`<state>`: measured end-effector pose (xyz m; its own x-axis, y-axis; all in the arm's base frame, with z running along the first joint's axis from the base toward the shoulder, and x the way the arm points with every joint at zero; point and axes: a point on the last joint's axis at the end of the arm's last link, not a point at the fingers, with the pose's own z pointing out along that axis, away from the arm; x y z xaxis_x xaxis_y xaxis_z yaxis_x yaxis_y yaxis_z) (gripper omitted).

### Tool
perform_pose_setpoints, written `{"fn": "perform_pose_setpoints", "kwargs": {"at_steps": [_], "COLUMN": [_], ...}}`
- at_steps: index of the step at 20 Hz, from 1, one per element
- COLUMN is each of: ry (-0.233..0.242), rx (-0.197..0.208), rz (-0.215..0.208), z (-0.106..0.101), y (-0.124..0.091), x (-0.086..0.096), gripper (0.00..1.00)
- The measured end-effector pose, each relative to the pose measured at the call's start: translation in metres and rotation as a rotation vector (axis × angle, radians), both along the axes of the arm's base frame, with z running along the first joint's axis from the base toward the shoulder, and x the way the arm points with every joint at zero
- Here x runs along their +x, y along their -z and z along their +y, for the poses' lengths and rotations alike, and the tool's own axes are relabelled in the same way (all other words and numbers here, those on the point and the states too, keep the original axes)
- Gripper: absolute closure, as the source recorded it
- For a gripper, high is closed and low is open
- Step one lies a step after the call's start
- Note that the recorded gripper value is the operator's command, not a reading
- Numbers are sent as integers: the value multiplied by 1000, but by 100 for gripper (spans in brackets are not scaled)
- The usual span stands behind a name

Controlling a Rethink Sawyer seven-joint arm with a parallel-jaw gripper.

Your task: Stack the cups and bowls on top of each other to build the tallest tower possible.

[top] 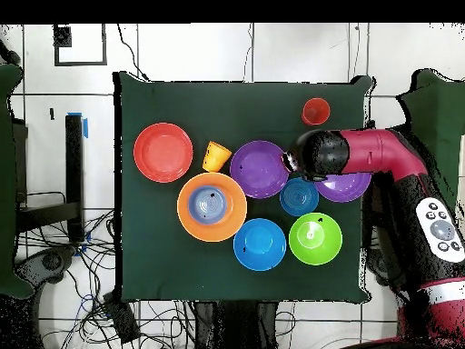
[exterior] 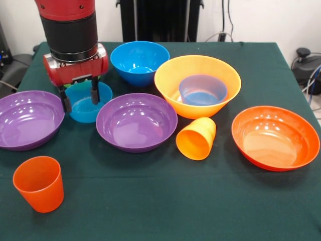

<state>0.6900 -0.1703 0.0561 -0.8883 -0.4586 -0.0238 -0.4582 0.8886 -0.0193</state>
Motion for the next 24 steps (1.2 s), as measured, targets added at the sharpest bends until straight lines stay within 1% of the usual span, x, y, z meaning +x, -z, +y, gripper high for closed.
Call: {"fn": "perform_pose_setpoints", "kwargs": {"at_steps": [15, 24], "ry": [5, 14], "rx": [6, 21], "rz": [4, 17], "z": [-1, -3], "y": [6, 17], "x": [0, -5], "gripper": [0, 0]}}
